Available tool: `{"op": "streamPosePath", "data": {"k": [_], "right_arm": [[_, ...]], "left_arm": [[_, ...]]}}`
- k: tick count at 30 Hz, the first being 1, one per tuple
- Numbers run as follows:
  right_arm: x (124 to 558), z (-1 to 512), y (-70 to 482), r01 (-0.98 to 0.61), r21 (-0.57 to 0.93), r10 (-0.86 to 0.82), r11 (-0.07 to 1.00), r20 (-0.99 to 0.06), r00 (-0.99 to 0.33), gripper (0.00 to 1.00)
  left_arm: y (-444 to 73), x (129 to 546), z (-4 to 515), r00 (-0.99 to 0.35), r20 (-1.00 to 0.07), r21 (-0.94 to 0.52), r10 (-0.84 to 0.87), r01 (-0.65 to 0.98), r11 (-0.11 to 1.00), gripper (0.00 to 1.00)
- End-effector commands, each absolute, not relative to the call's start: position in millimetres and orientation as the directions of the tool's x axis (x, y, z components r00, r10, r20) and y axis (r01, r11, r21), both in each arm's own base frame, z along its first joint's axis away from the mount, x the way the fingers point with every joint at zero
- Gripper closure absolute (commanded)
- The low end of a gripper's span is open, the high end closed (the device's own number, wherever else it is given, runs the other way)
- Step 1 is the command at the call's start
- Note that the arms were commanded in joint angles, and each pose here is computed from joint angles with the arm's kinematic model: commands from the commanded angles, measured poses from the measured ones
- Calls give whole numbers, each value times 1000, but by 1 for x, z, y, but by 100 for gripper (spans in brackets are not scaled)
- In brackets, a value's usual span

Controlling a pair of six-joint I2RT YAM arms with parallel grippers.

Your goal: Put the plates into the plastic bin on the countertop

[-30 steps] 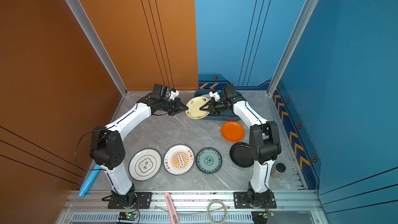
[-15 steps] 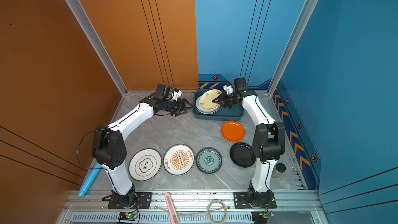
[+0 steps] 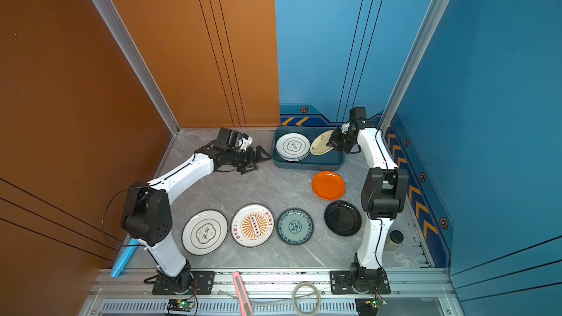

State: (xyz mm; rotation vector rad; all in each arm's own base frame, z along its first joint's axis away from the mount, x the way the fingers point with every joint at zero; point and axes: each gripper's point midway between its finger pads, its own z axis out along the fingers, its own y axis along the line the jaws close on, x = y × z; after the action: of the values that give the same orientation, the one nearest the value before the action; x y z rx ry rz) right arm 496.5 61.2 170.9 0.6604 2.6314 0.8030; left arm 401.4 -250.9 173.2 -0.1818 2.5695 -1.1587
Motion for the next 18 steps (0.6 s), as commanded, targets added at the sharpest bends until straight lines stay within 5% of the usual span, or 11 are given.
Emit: {"op": "streamPosePath", "data": {"k": [1,8,14,18], "right_arm": [[496,155,46,368,494,494,788,-151,-856,100],[511,133,38,396,434,493,809,-135,-860,100],[518,113,36,417,397,492,817,-105,-864,100],[518,100,39,420,393,486,818,-81,-870,100]], "left_arm": [[-239,404,184,-914,-296,-736,-277,34,676,2],[-235,407,202,-863,-391,-769,-320,115,629,2],[-232,409,178,-886,-278,-795,-371,-4,606,2],[-242,408,175,-889,-297,-773,-350,9,635,2]]}}
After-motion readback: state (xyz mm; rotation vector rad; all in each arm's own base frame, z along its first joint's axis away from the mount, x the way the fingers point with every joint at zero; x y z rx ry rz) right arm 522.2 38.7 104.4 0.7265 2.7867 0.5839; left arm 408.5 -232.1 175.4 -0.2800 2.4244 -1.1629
